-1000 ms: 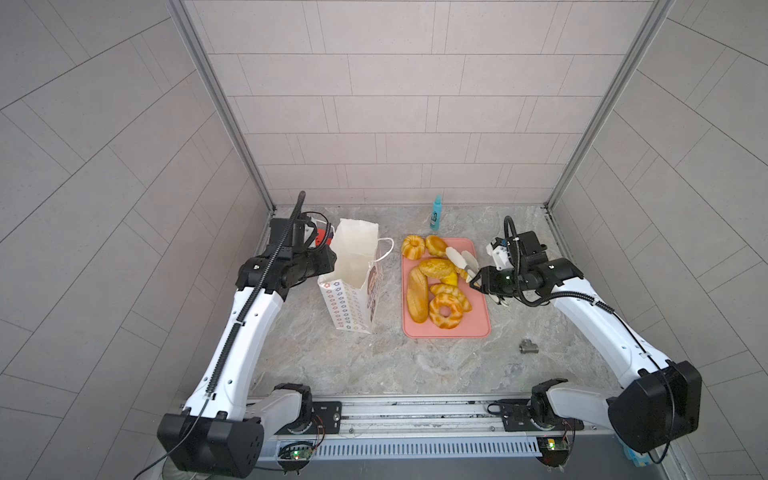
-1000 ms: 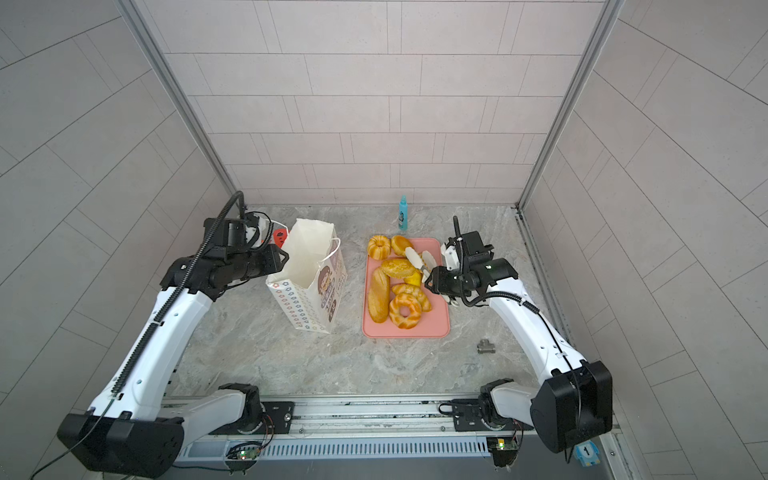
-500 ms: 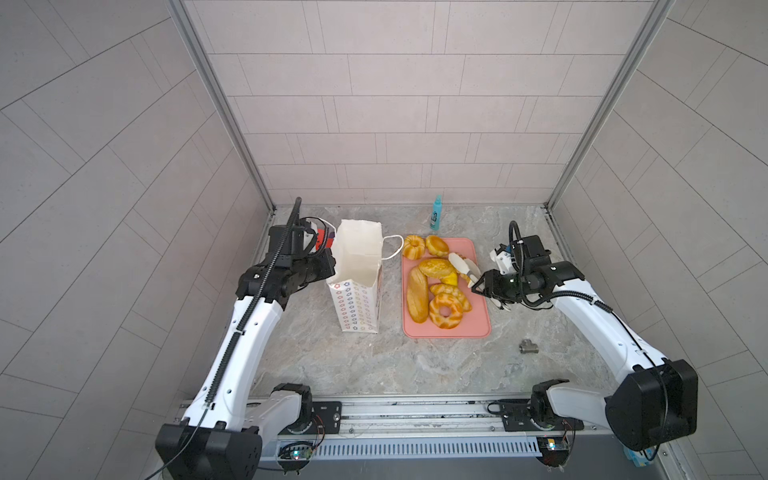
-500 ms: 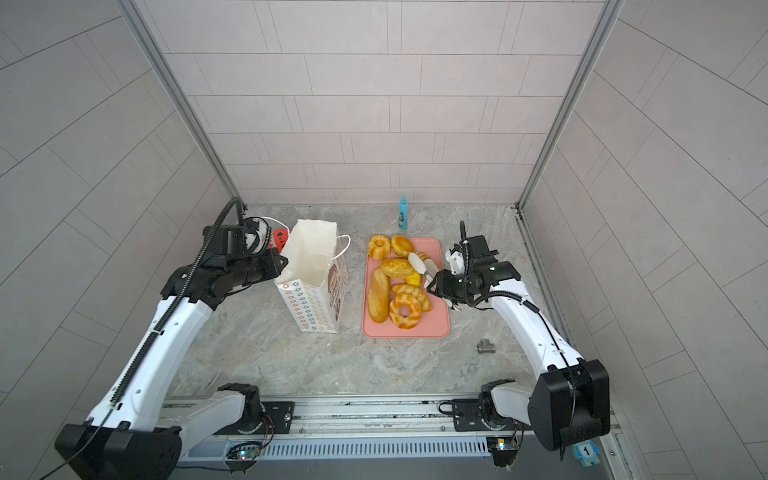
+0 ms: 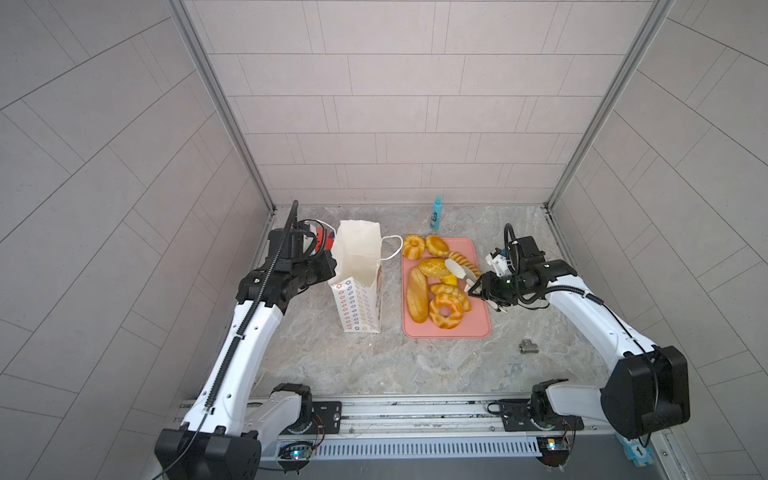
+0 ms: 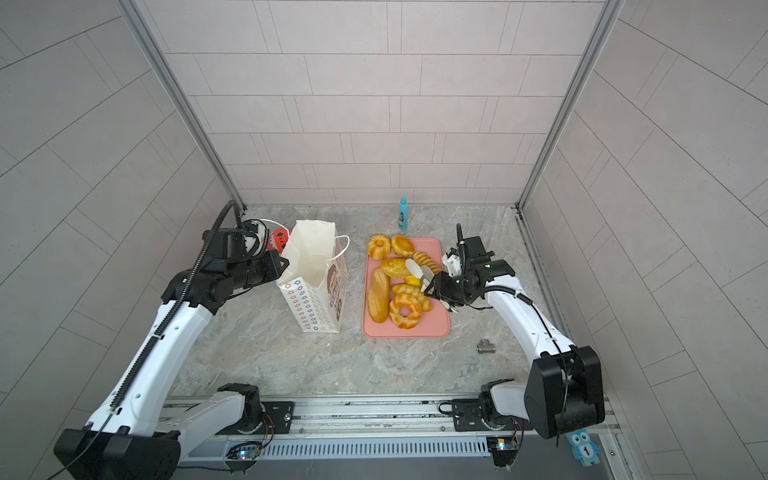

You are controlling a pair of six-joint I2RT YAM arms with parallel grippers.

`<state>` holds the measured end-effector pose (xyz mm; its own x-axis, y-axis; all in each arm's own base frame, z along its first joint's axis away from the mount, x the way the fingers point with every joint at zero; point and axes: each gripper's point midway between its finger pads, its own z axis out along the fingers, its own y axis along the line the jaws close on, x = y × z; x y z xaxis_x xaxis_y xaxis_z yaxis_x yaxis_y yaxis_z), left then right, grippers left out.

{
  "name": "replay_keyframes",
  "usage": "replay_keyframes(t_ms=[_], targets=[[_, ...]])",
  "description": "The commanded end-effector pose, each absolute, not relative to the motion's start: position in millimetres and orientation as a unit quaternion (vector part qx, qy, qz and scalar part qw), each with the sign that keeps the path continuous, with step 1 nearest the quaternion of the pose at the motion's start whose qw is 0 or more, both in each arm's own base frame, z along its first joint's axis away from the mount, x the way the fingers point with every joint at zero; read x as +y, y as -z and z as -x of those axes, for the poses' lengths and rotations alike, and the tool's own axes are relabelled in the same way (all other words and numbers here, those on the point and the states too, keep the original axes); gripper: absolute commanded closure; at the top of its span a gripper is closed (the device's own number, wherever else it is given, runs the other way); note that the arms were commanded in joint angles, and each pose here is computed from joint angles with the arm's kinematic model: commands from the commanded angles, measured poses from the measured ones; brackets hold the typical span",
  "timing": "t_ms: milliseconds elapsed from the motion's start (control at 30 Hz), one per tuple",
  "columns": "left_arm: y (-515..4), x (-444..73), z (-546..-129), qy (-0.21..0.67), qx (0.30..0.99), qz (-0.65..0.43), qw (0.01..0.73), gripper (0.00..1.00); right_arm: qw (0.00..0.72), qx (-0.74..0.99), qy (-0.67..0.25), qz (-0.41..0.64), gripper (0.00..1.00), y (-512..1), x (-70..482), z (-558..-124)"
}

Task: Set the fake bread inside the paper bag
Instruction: 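Lower the tongs onto the yellow round bun farthest from the robot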

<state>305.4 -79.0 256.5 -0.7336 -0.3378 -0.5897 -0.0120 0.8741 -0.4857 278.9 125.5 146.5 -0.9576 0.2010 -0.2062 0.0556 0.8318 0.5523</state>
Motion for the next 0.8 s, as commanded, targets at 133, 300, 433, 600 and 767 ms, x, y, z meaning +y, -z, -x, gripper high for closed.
replay_keyframes(t_ms=[133,300,433,600,767], targets=[[-258,-79,-303,0.237,0.898,0.099,0.357,1.00,0.113,0.945,-0.299,-0.062,0.50,-140,132,-282],[-257,-79,-303,0.238,0.899,0.099,0.355,1.00,0.113,0.944,-0.304,-0.063,0.51,-139,134,-285],[-256,-79,-303,0.237,0.899,0.099,0.354,1.00,0.115,0.943,-0.306,-0.063,0.51,-139,134,-288],[-255,-79,-303,0.237,0.899,0.099,0.354,1.00,0.115,0.942,-0.309,-0.065,0.52,-137,136,-293],[-253,-79,-302,0.237,0.900,0.099,0.352,1.00,0.113,0.941,-0.313,-0.066,0.53,-135,138,-299]])
